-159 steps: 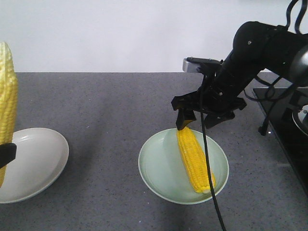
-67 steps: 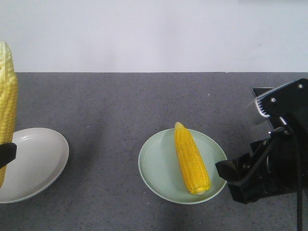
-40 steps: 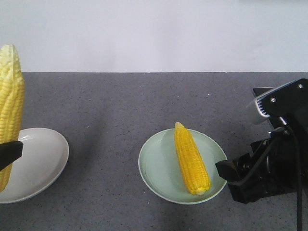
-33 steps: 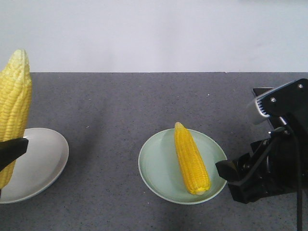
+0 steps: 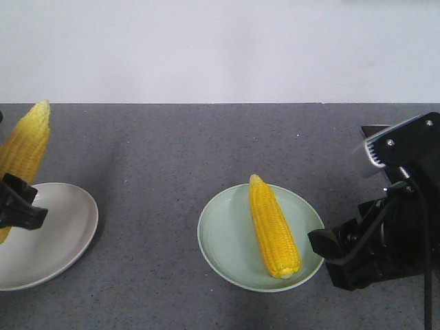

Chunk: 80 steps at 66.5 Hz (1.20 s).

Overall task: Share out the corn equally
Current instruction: 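Lower the left gripper's corn cob toward the cream plate, then lay the corn cob on the cream plate and open the left gripper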

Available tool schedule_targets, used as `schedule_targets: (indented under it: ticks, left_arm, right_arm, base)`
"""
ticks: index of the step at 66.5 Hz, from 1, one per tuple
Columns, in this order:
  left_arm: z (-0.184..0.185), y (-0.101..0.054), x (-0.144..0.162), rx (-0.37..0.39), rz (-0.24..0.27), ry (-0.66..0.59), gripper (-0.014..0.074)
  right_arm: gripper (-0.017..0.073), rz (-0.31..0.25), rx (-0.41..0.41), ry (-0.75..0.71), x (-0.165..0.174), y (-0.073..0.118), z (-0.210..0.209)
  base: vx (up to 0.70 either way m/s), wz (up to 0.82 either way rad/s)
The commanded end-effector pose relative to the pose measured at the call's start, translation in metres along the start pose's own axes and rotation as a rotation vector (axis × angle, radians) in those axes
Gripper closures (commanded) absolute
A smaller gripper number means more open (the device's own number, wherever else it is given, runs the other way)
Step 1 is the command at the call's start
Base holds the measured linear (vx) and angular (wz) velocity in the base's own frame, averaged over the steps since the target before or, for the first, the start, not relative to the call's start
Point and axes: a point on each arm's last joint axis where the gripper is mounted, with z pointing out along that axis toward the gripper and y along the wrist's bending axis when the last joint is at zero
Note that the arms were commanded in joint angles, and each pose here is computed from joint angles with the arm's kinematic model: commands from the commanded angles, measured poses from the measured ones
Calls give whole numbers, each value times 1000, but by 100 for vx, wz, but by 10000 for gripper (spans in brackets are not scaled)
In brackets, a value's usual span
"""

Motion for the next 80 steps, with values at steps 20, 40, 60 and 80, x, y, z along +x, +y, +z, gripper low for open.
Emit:
schedule_targets:
  ticks: [20,40,60,80]
  left_arm:
    - [44,24,-23,73,-65,143,323]
    - [81,42,-16,129,-190,238,323]
    - [111,41,-11,140,-197,318,321]
    - [131,39,-6,152,-198,383,297]
  right_arm:
    - [17,-6,1,-90,-10,0,-10]
    - [17,-6,1,-90,-10,0,-10]
    - [17,-6,1,-90,-10,0,-10]
    - [17,-6,1,-90,-10,0,-10]
  base:
    - [0,0]
    - [0,0]
    - [0,0]
    - [0,0]
